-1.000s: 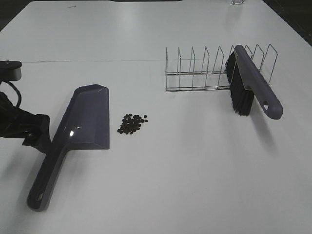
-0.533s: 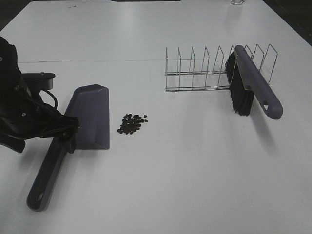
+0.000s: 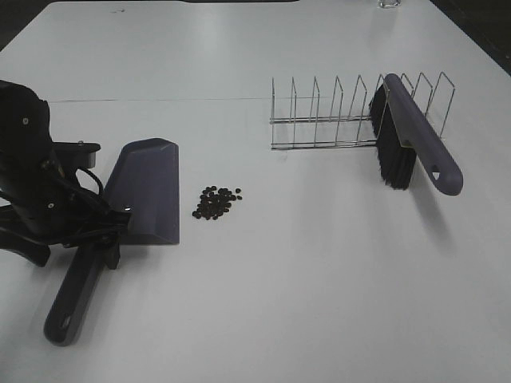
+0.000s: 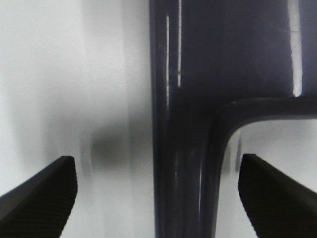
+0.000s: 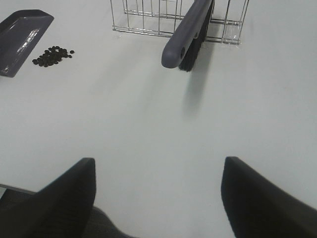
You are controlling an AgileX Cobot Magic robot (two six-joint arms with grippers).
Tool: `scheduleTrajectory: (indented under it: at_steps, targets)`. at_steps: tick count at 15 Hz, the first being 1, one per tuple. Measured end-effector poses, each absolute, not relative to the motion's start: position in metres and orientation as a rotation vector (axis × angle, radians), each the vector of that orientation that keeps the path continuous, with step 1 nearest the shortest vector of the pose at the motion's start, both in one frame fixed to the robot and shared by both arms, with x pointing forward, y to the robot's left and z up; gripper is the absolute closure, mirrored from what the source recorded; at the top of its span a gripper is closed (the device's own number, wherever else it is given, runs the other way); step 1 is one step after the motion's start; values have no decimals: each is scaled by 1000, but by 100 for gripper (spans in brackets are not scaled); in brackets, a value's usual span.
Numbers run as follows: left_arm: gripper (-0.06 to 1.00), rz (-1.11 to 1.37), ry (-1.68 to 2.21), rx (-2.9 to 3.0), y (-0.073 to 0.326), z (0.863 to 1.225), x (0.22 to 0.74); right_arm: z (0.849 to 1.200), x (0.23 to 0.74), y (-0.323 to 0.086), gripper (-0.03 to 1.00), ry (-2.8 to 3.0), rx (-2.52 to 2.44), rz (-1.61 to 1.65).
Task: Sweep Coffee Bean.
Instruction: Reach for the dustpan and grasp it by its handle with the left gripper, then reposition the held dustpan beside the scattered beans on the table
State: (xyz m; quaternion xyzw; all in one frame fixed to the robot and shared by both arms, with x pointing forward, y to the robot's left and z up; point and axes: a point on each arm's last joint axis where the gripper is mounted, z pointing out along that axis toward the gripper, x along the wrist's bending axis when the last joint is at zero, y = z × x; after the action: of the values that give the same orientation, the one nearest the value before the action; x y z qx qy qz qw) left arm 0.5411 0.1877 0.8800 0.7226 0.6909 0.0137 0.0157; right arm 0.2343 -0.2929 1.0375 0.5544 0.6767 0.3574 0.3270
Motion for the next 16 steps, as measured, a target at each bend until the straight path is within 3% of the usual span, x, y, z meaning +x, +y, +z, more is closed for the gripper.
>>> scheduleTrajectory:
  at_steps: [2, 6, 10, 16]
  targets:
    - [19, 41, 2151, 2261, 187, 876, 543, 1037, 234, -293, 34, 1773, 1452, 936]
    - [44, 44, 2149, 2264, 188, 876, 543, 1037, 234, -293, 34, 1773, 1453, 939]
    - [61, 38, 2153, 2265, 188, 876, 543, 1037, 234, -293, 34, 1773, 1453, 939]
    - [61, 43, 2136, 2281, 188, 876, 543, 1037, 234, -293, 34, 1773, 1453, 939]
